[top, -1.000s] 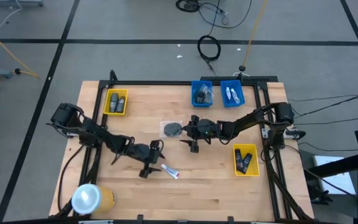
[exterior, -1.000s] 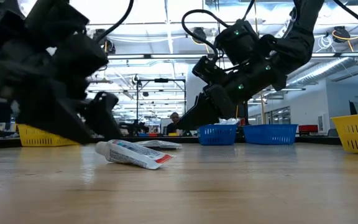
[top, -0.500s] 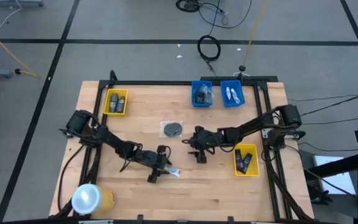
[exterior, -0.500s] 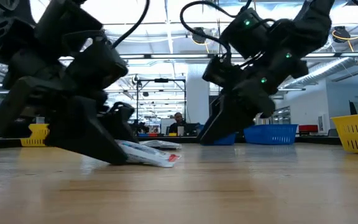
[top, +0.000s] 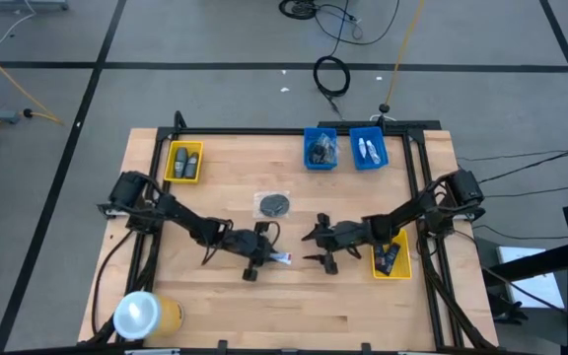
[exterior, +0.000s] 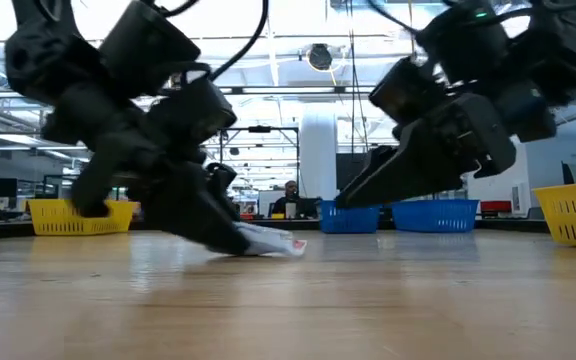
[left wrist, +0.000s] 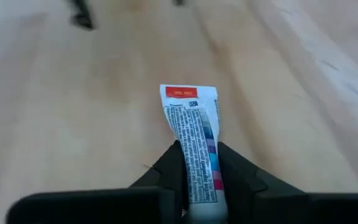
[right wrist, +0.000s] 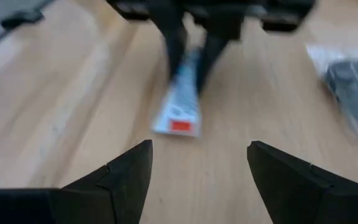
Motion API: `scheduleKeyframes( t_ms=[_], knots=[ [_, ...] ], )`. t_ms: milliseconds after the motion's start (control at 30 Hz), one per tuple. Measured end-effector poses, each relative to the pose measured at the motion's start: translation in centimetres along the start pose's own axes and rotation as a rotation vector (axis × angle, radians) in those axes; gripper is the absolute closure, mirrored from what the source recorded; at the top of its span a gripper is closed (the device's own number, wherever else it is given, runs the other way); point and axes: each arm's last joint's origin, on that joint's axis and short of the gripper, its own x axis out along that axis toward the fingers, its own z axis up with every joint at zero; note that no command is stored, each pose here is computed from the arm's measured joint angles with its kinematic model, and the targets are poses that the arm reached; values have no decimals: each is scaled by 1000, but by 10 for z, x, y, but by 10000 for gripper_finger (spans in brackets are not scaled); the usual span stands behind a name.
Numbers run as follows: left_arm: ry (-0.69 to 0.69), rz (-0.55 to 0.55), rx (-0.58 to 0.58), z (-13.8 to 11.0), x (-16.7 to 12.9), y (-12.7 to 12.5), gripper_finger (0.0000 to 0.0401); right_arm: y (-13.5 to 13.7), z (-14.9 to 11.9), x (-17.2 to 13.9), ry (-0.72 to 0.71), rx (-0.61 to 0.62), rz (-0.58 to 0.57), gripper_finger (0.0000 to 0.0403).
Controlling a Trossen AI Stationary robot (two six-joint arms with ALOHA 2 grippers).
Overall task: Pick & Place Travel size toiletries
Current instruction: Put the white toothpaste into the right blue bin
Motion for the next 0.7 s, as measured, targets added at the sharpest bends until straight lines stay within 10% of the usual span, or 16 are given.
scheduleKeyframes(
  t_ms=[233, 500, 700],
  knots=[
    [-147, 38, -73, 13, -1, 29, 340, 3, -2, -5, -65, -133, -61, 149],
    [-219, -159, -315, 30, -2, 62, 329, 5, 1, -6, -59, -755, -133, 149],
    [-242, -220, -429, 38, -4, 77, 341, 3, 10, -3, -56, -930, -233, 162]
  ],
)
